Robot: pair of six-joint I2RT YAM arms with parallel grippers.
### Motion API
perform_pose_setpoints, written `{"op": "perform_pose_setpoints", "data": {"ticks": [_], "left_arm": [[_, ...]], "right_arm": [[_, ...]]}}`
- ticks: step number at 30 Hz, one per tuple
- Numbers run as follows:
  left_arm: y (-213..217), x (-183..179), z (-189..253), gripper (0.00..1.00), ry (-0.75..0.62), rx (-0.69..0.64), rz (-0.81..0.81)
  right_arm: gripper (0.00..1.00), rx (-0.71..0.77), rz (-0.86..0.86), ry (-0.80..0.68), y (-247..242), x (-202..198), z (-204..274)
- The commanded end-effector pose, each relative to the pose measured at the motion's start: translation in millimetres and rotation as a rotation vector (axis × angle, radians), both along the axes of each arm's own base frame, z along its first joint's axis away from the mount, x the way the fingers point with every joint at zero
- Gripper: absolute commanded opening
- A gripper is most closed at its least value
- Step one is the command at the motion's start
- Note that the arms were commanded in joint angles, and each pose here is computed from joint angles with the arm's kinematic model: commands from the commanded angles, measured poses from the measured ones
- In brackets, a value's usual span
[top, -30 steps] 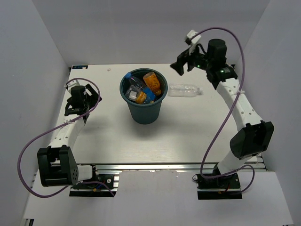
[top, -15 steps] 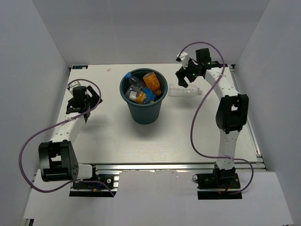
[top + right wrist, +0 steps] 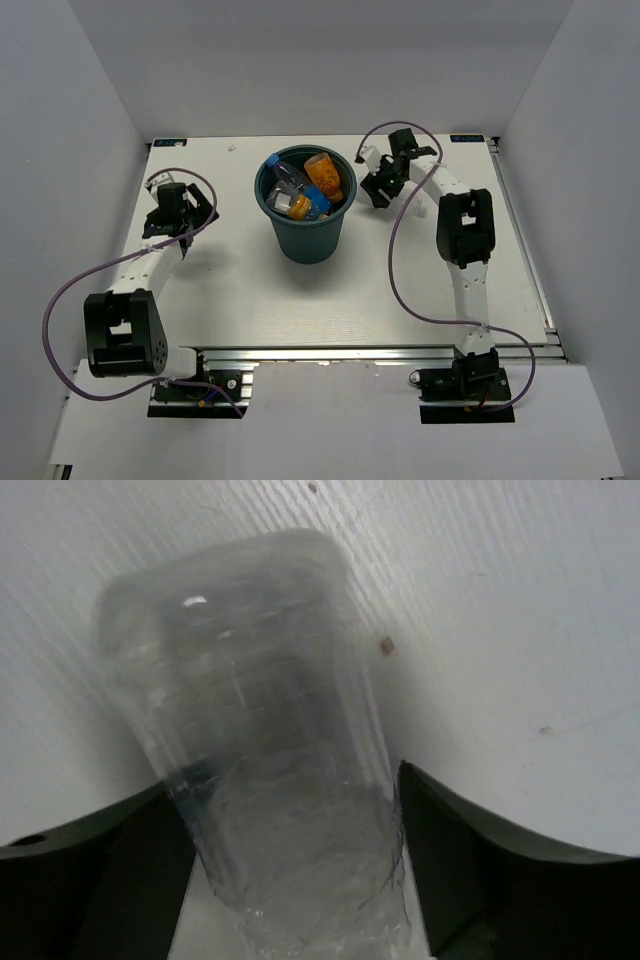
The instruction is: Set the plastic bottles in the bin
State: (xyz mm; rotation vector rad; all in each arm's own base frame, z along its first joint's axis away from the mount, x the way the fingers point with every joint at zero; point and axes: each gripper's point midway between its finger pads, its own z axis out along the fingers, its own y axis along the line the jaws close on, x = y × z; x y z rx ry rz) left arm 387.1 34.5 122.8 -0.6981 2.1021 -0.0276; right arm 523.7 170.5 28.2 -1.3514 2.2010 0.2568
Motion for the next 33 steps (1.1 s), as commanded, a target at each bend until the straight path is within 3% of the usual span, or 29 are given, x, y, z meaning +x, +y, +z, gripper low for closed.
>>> {"op": "perform_pose_setpoints", "data": {"ticks": [1,2,3,7,13,17,20,25,26,33], "left_arm": [[3.6,7.7,11.1,0.98,-0.02,0.011,0.0],[3.4,8.4,12.0,0.98,-0.023,0.01,-0.002],[3.1,8.4,11.4,0.98,-0.021,0.012,-0.003],[2.0,7.2,14.4,0.98,-0.028,0.01,-0.009],[-1.0,5.1,16.5,0.98,-0.041,-0.003,-0.017],[-3.8,4.6,18.2,0.98,-0.053,-0.016,-0.029],[-7.3,4.1,17.1,0.98,-0.056,-0.027,-0.041],[-12.5,5.3,15.5,0.98,-0.058,-0.048,-0.062],[-12.3,4.9,14.9,0.98,-0.056,-0.05,-0.061],[-15.7,3.5,16.8,0.98,-0.071,-0.064,-0.068]], "right_arm": [[0.73,0.029,-0.045,-0.061,6.4,21.5,13.2],[0.67,0.047,-0.054,-0.086,8.3,27.1,22.1],[0.48,0.067,-0.076,-0.099,10.8,29.6,28.6],[0.32,0.077,-0.159,-0.243,1.0,48.4,80.5],[0.31,0.303,-0.257,-0.46,4.4,37.9,231.2],[0.34,0.618,-0.258,-0.58,21.1,-8.7,359.0],[0.36,0.81,-0.123,-0.624,39.5,-53.4,426.4],[0.34,1.103,0.083,-0.42,86.7,-125.7,478.0],[0.34,1.155,0.135,-0.444,92.8,-138.1,493.6],[0.33,1.253,0.312,-0.289,174.0,-183.0,467.0]]}}
